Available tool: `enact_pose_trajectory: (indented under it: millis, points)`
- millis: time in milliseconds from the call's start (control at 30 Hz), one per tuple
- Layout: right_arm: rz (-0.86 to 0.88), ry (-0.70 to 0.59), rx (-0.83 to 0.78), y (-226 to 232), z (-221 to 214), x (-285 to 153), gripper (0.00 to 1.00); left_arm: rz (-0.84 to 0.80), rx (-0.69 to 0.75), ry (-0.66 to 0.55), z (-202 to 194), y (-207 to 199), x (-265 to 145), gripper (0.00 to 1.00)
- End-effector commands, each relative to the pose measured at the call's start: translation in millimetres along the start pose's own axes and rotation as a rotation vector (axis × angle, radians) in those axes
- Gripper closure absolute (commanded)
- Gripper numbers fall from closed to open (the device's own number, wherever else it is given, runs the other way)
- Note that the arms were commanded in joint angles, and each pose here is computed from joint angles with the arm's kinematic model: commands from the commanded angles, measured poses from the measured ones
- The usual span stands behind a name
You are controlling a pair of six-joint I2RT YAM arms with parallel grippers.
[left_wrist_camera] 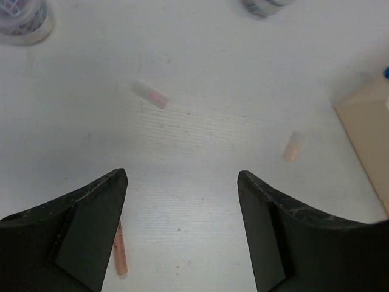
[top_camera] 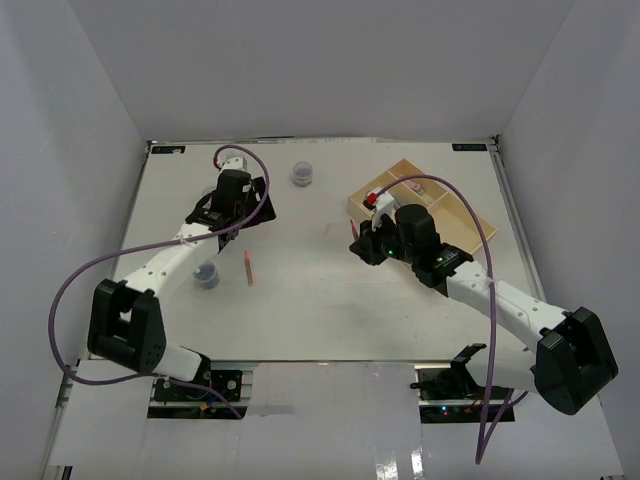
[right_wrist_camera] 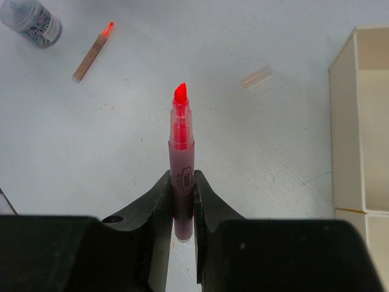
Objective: Sort the stationery into containers
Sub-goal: Pick up the pen cap from the center of the board.
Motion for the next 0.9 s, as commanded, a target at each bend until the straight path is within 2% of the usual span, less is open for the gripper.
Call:
enact_pose_trajectory:
  millis: [0,67,100,133,200,400,867]
  points:
    - [0.002,-0.024,-0.027,1,1,-5,0.92,0.116,-0.109,0.142,-19,18,15,0.17]
    - [0.0,-0.027,-0.034,0,1,-7,0.92,0.176,-0.158,0.173,-20,23,27,0.24]
    - [0.0,-0.025,-0.035,-1,-1,-7,0.92,0.213,-0.169,0.225,-25,24,37,0.28]
    - [0.001,-0.023,-0.036,-1,-2,-7,0.92,0.247,-0.181,0.238,-25,27,43,0.35]
    - [0.007,-0.018,-0.04,0,-4,-7,0.92,0.306,-0.221,0.297,-30,30,58,0.38]
    - [0.047,-0.028,-0.046,5,-7,-10,0.92,0.415,-0.323,0.398,-43,38,84,0.38]
    - [0.073,-0.048,-0.06,7,-15,-16,0.92,0.509,-0.508,0.442,-47,55,121,0.4]
Point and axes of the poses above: each gripper's point midway between its finger pads, its own x axis out along the fingers, its own y axis along the line the jaws close on, z = x × y, the point moved 1 cm from there along -x, back along the fingers, and after that the axes turned 12 degrees about x, right-handed, at the moved point
